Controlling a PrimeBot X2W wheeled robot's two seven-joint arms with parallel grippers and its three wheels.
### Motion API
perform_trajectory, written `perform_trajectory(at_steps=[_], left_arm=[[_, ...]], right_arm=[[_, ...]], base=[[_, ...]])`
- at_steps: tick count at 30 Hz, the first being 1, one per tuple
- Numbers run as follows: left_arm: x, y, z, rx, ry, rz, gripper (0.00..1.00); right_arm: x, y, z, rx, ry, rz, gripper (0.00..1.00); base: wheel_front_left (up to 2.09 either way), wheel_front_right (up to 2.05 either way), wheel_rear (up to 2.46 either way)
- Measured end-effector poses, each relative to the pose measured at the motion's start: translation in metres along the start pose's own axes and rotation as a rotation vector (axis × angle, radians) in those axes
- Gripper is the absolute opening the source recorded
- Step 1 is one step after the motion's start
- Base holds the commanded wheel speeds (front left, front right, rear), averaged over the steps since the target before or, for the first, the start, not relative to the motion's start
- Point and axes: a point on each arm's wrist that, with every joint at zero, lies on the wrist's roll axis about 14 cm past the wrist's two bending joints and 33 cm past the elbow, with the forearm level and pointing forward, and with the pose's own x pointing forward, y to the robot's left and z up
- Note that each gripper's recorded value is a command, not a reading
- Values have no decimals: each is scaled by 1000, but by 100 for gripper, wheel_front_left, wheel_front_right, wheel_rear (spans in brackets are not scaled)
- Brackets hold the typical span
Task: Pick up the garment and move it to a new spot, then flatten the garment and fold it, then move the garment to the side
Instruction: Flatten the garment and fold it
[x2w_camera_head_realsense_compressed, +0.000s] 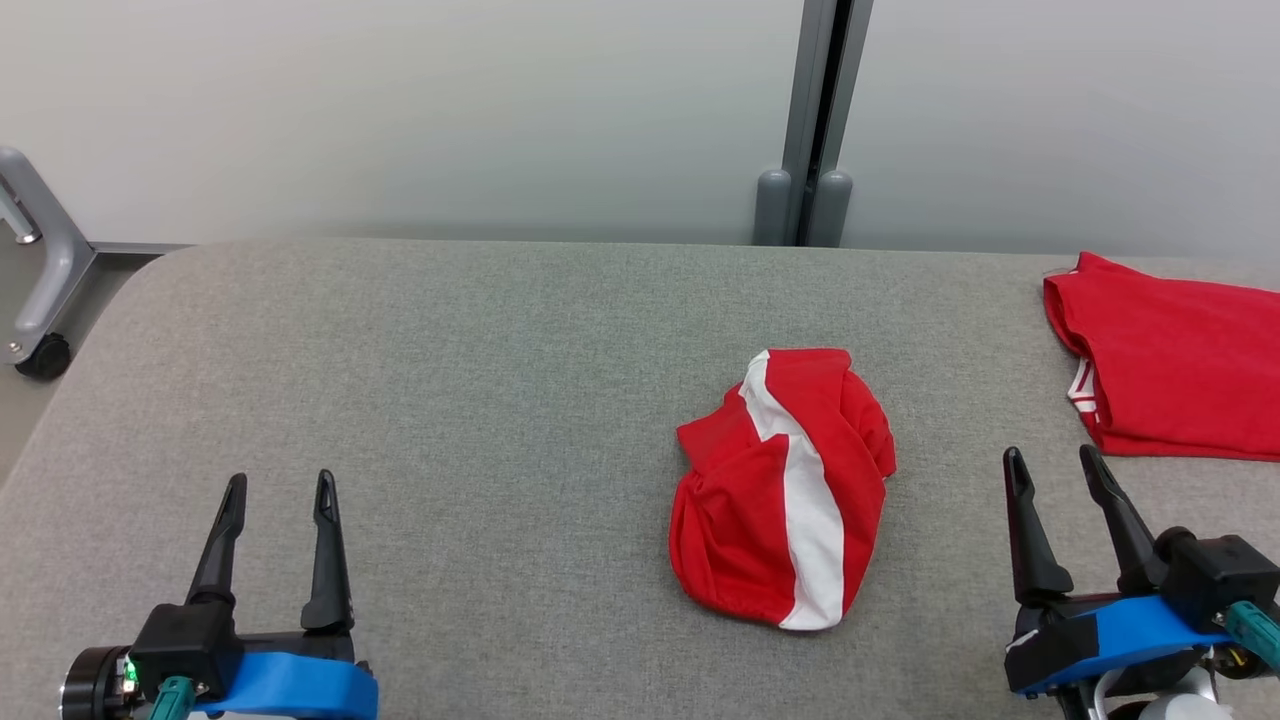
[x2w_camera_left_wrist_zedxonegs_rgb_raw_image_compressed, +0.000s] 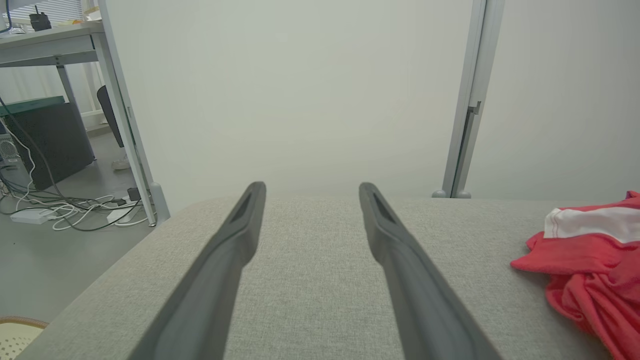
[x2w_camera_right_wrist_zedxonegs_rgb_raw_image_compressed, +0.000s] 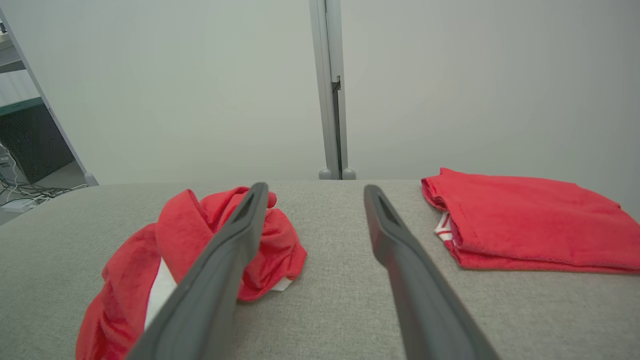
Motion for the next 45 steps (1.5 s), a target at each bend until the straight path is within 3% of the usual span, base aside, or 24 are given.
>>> perform_trajectory(at_steps=[29, 39, 45], left_arm=[[-6, 1, -2, 7, -1, -7, 100], [-5, -1, -5, 10, 10, -10, 100], [-4, 2, -6, 11, 12, -3, 100]], right_arm=[[-8, 3, 2, -3, 6, 7, 100], [28, 66, 35, -71, -61, 198, 100], [47, 101, 20, -114, 24, 299, 100]], base=[[0, 0, 0], [0, 0, 0], [0, 0, 0]])
